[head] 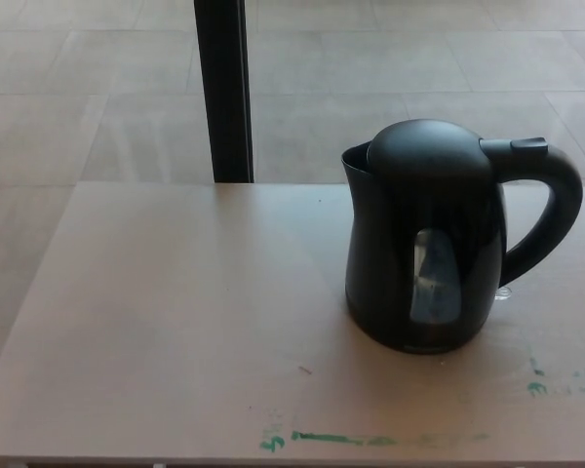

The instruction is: The robot uses its right hand to push down on the lid of a kettle kept in the middle of the desk to close it

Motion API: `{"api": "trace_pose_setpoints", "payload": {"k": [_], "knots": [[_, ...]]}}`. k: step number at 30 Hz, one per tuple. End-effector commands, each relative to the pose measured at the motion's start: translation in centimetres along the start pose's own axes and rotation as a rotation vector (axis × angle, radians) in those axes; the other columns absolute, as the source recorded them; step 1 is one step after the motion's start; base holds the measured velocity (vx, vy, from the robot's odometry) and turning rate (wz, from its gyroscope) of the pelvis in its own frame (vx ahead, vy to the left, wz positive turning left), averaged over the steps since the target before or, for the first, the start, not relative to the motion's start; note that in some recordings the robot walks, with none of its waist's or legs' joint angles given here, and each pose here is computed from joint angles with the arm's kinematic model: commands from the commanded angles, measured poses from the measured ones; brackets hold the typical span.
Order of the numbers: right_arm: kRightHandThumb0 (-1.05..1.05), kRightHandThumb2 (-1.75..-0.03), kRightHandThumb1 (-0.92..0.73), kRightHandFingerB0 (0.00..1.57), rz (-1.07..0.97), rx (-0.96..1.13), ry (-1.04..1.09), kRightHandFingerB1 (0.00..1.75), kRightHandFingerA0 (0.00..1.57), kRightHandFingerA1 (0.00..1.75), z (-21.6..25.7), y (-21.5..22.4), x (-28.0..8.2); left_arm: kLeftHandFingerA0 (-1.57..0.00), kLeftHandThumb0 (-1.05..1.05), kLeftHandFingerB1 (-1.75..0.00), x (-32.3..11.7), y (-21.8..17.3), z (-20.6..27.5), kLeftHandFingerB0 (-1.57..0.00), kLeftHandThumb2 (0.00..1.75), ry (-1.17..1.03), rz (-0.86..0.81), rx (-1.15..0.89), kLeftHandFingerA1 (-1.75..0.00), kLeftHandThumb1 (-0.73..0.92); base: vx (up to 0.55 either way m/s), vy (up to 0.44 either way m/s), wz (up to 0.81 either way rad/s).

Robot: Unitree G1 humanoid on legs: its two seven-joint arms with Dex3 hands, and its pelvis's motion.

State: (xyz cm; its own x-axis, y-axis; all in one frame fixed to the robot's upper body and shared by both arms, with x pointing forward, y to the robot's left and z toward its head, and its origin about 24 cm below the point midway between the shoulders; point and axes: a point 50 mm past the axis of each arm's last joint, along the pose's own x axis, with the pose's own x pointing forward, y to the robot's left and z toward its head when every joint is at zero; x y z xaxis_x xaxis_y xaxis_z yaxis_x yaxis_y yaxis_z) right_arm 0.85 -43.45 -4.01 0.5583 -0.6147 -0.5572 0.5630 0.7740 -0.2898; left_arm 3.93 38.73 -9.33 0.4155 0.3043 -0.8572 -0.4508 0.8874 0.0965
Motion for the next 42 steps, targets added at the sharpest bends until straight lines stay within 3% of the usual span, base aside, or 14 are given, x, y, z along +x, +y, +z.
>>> {"api": "trace_pose_setpoints", "payload": {"k": [1,9,10,12,14,15,25,26,27,31,32,33,37,42], "knots": [[-0.82,-0.8,-0.59,0.39,0.01,-0.033,-0.04,0.59,0.47,0.8,0.3,0.1,0.0,-0.44,-0.8,-0.35,-0.2,0.3,-0.4,-0.35,0.63,0.013,0.014,-0.013,-0.4,0.76,0.0,0.0,0.0],[-0.79,-0.62,-0.72,0.49,0.034,-0.129,-0.019,0.53,0.56,0.78,-0.2,0.7,-0.2,-0.39,-0.86,-0.39,-0.2,0.2,-0.4,-0.3,0.75,0.007,0.0,-0.015,-0.45,0.66,0.0,0.0,0.0],[-0.75,-0.97,-0.54,0.48,0.042,-0.117,-0.021,0.62,0.58,0.78,-0.2,0.8,-0.2,-0.4,-0.85,-0.38,-0.2,0.3,-0.3,-0.31,0.72,0.006,0.005,-0.002,-0.44,0.67,0.0,0.0,0.0],[-0.77,-0.61,-0.7,0.53,0.039,-0.118,-0.024,0.53,0.6,0.79,-0.2,0.8,-0.2,-0.38,-0.87,-0.38,-0.2,0.3,-0.4,-0.3,0.72,0.005,-0.001,-0.016,-0.44,0.66,0.0,0.0,0.0],[-0.75,-0.97,-0.54,0.5,0.042,-0.123,-0.016,0.62,0.61,0.79,-0.2,0.8,-0.2,-0.38,-0.86,-0.38,-0.3,0.4,-0.4,-0.3,0.72,0.01,0.0,-0.025,-0.44,0.65,0.0,0.0,0.0],[-0.79,-0.61,-0.7,0.53,0.042,-0.13,-0.015,0.53,0.58,0.77,-0.2,0.9,-0.2,-0.4,-0.84,-0.39,-0.2,0.4,-0.4,-0.32,0.73,0.015,0.012,-0.026,-0.44,0.66,0.0,0.0,0.0],[-0.75,-0.61,-0.7,0.57,0.04,-0.157,-0.024,0.54,0.65,0.76,-0.1,1.4,0.1,-0.38,-0.85,-0.38,-0.2,0.3,-0.3,-0.29,0.73,0.014,0.009,-0.037,-0.44,0.67,0.0,0.0,0.0],[-0.73,-0.96,-0.53,0.5,0.047,-0.157,-0.021,0.63,0.62,0.78,-0.1,1.4,0.1,-0.41,-0.8,-0.34,-0.2,0.3,-0.2,-0.32,0.63,0.015,0.008,-0.041,-0.4,0.77,0.0,0.0,0.0],[-0.77,-0.61,-0.7,0.56,0.046,-0.17,-0.02,0.54,0.66,0.74,0.0,1.4,0.1,-0.39,-0.86,-0.37,-0.2,0.3,-0.2,-0.3,0.74,0.012,0.006,-0.03,-0.45,0.67,0.0,0.0,0.0],[-0.77,-0.61,-0.7,0.57,0.038,-0.207,-0.031,0.54,0.68,0.74,0.0,1.6,0.1,-0.45,-0.79,-0.34,-0.1,0.2,0.1,-0.35,0.64,-0.004,0.003,-0.026,-0.45,0.77,0.0,0.0,0.0],[-0.76,-0.97,-0.55,0.51,0.042,-0.222,-0.016,0.61,0.64,0.74,-0.1,1.6,0.2,-0.43,-0.79,-0.34,-0.1,0.2,0.1,-0.34,0.64,-0.004,0.001,-0.014,-0.43,0.78,0.0,0.0,0.0],[-0.75,-0.61,-0.7,0.56,0.048,-0.231,-0.008,0.51,0.66,0.7,-0.1,1.5,0.2,-0.38,-0.83,-0.38,-0.1,0.2,0.1,-0.29,0.73,-0.005,0.002,-0.041,-0.45,0.66,0.0,0.0,0.0],[-0.8,-0.8,-0.56,0.55,0.045,-0.237,0.012,0.56,0.66,0.72,-0.1,1.6,0.4,-0.42,-0.79,-0.33,-0.1,0.1,0.0,-0.31,0.63,-0.006,-0.001,-0.031,-0.41,0.77,0.0,0.0,0.0],[-0.7,-0.61,-0.7,0.5,0.072,-0.151,0.002,0.5,0.61,0.76,-0.1,1.8,0.4,-0.42,-0.79,-0.34,0.0,0.0,0.2,-0.33,0.64,-0.014,-0.005,-0.022,-0.42,0.78,0.0,0.0,0.0]]}}
